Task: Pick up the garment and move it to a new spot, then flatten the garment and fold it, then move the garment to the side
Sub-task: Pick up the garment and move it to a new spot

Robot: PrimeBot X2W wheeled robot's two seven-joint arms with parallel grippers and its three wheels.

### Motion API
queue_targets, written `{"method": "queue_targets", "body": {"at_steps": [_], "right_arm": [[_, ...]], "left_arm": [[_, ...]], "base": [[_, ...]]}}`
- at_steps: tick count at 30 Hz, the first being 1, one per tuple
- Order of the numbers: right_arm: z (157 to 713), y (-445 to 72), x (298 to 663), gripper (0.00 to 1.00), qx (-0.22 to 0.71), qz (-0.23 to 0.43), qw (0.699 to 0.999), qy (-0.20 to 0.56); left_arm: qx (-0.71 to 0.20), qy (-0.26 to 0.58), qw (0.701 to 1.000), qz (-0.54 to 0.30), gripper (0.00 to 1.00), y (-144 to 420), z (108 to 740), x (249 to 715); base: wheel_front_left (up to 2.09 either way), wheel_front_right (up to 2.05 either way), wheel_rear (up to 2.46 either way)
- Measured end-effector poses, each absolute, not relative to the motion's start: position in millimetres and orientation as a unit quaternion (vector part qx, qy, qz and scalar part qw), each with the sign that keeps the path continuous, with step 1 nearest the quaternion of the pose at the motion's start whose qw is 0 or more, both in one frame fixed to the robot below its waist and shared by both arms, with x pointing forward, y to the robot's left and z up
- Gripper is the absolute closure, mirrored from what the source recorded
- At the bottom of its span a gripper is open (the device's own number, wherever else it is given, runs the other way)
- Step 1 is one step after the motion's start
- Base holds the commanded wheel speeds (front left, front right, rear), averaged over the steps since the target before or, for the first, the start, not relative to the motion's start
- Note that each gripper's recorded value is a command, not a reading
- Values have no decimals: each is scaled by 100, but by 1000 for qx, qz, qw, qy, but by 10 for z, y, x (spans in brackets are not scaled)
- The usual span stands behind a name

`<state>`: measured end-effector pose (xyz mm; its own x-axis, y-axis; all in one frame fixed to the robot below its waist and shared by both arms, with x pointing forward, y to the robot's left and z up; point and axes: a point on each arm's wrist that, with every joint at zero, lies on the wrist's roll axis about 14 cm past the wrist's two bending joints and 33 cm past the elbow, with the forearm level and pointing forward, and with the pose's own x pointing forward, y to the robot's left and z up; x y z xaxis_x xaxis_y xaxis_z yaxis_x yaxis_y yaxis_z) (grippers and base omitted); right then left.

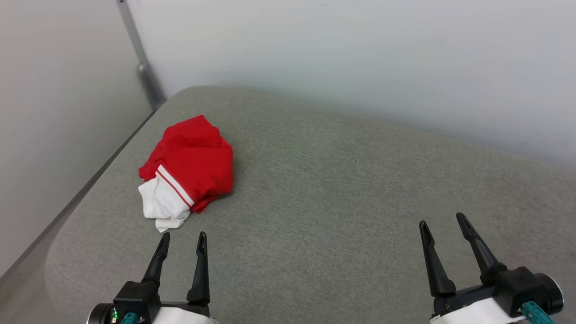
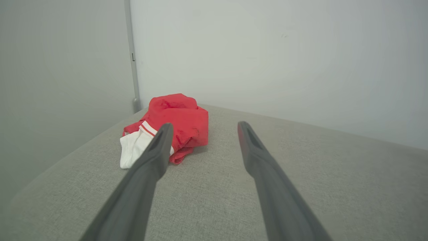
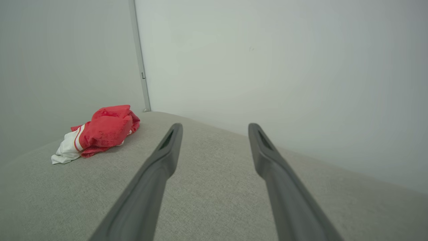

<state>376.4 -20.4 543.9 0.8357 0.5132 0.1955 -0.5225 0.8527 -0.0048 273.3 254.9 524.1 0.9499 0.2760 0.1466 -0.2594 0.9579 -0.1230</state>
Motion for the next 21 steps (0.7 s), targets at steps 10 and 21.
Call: {"method": "queue_targets", "body": {"at_steps": [10,21], "right_arm": [[5424,180,3733,0,31,325,941,-90],[5426,250,3723,0,34,334,938,-89]], "left_arm": [[-47,-83,980,177,0,2736,5231,2473],[-48,-87,977,189,0,2800,5243,2402]], "base": [[0,0,0],[0,0,0]]}}
